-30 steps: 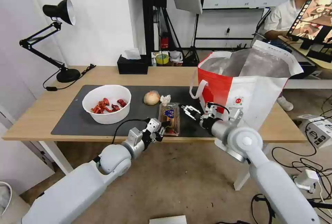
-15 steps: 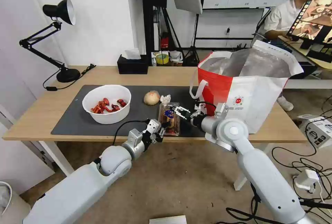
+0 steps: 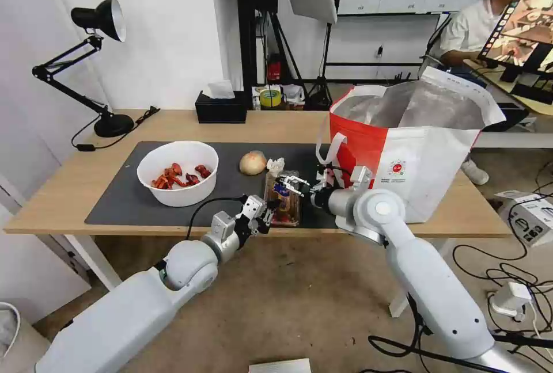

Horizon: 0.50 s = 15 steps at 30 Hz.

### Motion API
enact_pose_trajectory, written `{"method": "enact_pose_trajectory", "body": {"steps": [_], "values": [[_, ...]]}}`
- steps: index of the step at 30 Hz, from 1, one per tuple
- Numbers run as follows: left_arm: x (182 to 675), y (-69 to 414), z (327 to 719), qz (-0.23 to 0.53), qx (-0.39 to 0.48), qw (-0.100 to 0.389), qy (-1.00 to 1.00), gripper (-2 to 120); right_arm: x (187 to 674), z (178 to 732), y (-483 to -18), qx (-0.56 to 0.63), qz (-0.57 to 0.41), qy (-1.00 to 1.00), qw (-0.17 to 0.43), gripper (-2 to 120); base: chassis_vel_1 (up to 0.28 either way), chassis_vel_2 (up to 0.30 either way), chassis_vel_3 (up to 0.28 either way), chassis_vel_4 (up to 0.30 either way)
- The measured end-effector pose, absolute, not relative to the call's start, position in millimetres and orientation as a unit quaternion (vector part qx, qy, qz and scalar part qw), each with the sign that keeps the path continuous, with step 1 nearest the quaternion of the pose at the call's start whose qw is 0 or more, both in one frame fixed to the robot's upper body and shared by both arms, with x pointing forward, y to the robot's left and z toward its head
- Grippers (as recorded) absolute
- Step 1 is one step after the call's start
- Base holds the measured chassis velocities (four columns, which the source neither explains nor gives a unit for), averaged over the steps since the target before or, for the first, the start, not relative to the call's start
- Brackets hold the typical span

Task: Pick up the trash from the table and place it into the takeout bag.

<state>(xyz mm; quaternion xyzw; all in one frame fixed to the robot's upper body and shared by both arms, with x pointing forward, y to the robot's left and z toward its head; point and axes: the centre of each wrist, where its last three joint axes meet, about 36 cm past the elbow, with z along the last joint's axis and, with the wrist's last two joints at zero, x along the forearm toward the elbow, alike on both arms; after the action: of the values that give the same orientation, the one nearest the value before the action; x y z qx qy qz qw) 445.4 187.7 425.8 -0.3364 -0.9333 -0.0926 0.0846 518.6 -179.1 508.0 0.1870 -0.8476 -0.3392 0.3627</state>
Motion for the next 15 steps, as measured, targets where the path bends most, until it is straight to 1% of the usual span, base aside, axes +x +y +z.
{"method": "enact_pose_trajectory", "body": {"steps": [15], "values": [[445.6, 188.0, 424.8, -0.091, -0.336, 0.084, -0.934, 0, 532.0, 509.4, -166.5, 0.180, -0.324, -0.845, 0.385, 100, 0.000, 0.000, 0.000, 0.000]]}}
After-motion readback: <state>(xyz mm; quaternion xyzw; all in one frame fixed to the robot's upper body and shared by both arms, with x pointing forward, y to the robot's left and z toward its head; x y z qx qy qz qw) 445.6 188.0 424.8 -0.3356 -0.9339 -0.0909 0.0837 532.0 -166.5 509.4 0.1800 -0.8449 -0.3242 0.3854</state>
